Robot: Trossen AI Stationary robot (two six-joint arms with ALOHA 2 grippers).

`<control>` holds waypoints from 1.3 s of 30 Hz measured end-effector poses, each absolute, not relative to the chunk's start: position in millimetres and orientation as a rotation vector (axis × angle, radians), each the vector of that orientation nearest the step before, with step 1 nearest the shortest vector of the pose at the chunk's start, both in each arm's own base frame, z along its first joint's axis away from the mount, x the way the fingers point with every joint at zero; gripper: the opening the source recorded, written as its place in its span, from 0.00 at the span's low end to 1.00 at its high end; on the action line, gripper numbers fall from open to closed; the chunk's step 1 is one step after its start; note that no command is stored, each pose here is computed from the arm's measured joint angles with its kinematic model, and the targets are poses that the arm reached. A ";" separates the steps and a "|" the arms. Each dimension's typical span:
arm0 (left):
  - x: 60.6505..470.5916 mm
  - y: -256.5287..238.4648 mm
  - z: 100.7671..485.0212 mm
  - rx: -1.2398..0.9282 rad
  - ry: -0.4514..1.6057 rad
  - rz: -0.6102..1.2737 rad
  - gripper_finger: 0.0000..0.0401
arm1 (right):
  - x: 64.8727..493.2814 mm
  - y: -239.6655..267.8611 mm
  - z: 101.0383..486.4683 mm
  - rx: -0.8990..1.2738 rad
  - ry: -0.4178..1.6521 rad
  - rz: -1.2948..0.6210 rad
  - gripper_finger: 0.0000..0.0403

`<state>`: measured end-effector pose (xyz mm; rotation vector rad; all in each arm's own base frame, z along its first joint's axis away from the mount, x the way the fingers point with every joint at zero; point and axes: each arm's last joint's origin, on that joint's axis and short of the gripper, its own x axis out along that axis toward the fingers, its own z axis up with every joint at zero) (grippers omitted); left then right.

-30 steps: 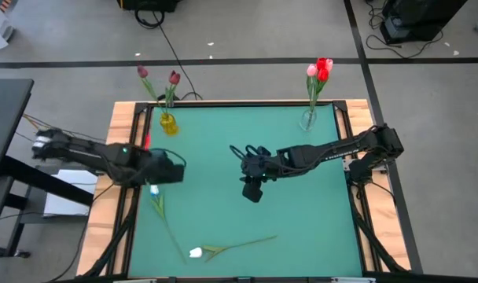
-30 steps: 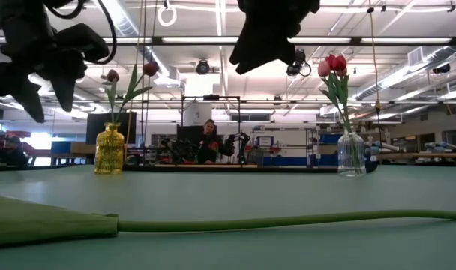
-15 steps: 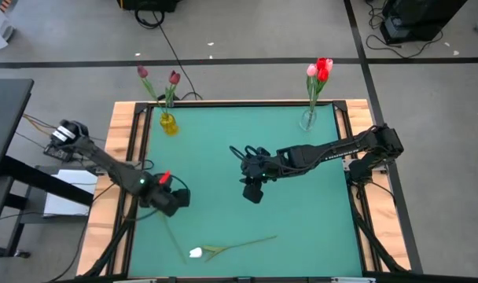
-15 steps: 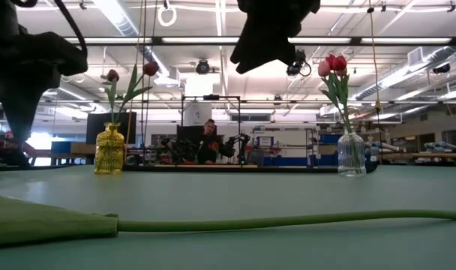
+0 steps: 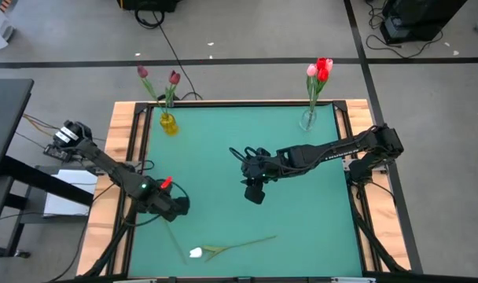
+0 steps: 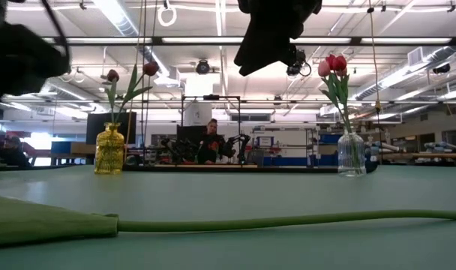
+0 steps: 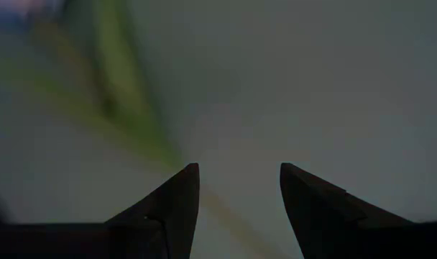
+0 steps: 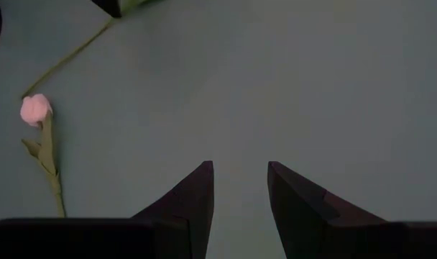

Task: Sort flowers into vase by color
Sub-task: Put the left white flower into the yellow vase

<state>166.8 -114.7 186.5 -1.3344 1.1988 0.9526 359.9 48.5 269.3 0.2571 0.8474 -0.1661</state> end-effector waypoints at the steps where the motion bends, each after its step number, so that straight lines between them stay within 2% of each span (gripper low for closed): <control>1: 164.6 -117.0 186.4 -1.333 1.240 0.946 0.49 | 359.8 48.5 269.3 0.252 0.848 -0.164 0.35; 6: 156.0 -120.1 185.3 -1.297 1.285 0.993 0.47 | 360.0 47.4 269.3 0.234 0.849 -0.158 0.35; 13: 152.4 -110.6 173.3 -1.153 1.289 1.190 0.42 | 358.7 44.1 267.8 0.216 0.871 -0.162 0.35; 25: 160.0 -111.9 170.2 -1.208 1.274 1.152 0.40 | 356.7 42.9 265.9 0.207 0.899 -0.168 0.35; 29: 154.1 -108.0 159.1 -1.191 1.281 1.176 0.40 | 355.9 42.7 265.2 0.205 0.910 -0.171 0.35; 34: 153.6 -108.3 144.1 -1.258 1.285 1.106 0.40 | 352.5 42.4 262.7 0.193 0.950 -0.184 0.35; 39: 152.9 -106.4 142.4 -1.261 1.287 1.109 0.39 | 348.2 42.7 251.6 0.175 0.985 -0.202 0.35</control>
